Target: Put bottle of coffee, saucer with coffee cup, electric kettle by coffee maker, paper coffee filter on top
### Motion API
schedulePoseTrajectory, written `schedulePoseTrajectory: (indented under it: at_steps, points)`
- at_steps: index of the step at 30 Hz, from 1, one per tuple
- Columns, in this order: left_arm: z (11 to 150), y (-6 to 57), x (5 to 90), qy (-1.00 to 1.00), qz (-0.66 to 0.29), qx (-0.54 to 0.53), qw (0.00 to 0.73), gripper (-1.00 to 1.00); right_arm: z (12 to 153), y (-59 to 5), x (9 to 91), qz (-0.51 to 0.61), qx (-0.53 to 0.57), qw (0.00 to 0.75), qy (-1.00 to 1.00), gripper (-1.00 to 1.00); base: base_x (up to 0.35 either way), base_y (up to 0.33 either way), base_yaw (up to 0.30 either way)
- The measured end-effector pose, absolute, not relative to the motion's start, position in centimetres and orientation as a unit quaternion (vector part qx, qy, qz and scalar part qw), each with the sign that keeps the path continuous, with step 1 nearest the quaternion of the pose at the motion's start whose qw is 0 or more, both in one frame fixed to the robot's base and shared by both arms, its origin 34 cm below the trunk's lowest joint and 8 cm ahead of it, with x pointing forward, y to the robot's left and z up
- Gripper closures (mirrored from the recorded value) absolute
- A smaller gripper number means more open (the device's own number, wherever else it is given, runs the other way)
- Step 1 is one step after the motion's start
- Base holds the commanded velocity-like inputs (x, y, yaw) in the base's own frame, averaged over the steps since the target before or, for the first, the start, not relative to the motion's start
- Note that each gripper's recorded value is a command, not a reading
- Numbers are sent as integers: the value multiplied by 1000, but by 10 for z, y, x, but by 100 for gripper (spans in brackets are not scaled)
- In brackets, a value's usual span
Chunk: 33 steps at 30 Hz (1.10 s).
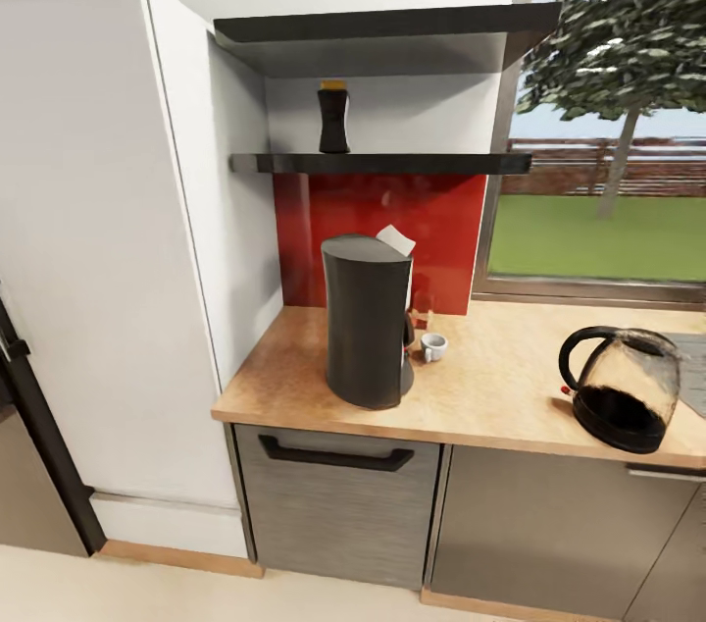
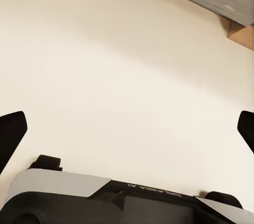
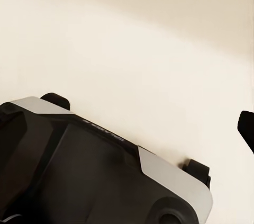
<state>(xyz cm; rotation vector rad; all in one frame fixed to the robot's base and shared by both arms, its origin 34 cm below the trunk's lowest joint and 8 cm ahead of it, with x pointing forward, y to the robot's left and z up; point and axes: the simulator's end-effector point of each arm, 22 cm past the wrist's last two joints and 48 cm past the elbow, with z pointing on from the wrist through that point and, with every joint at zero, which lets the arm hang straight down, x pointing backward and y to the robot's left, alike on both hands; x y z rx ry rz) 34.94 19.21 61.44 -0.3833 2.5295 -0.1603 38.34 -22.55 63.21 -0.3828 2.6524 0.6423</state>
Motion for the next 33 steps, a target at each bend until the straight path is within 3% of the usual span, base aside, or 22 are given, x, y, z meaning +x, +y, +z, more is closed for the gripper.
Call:
schedulePoseTrajectory:
  at_steps: [5,10,15,29,33]
  points:
    - [616,193,353,945,-60,-142,289,-100,632,-226,383,229,-136,192,945,-100,0,0,-10]
    - [654,199,413,923,-67,-138,352,-100,632,-226,384,228,-137,193,944,-100,0,0,0]
    - [690,188,455,919,-90,-124,362,-100,632,-226,384,228,-137,193,945,-100,0,0,0]
    - [852,47,511,907,-229,9,353,-100,632,-226,384,228,-136,193,945,-100,0,0,0]
    - [935,-19,513,872,-343,98,335,-100,632,-226,384,228,-136,193,945,-100,0,0,0]
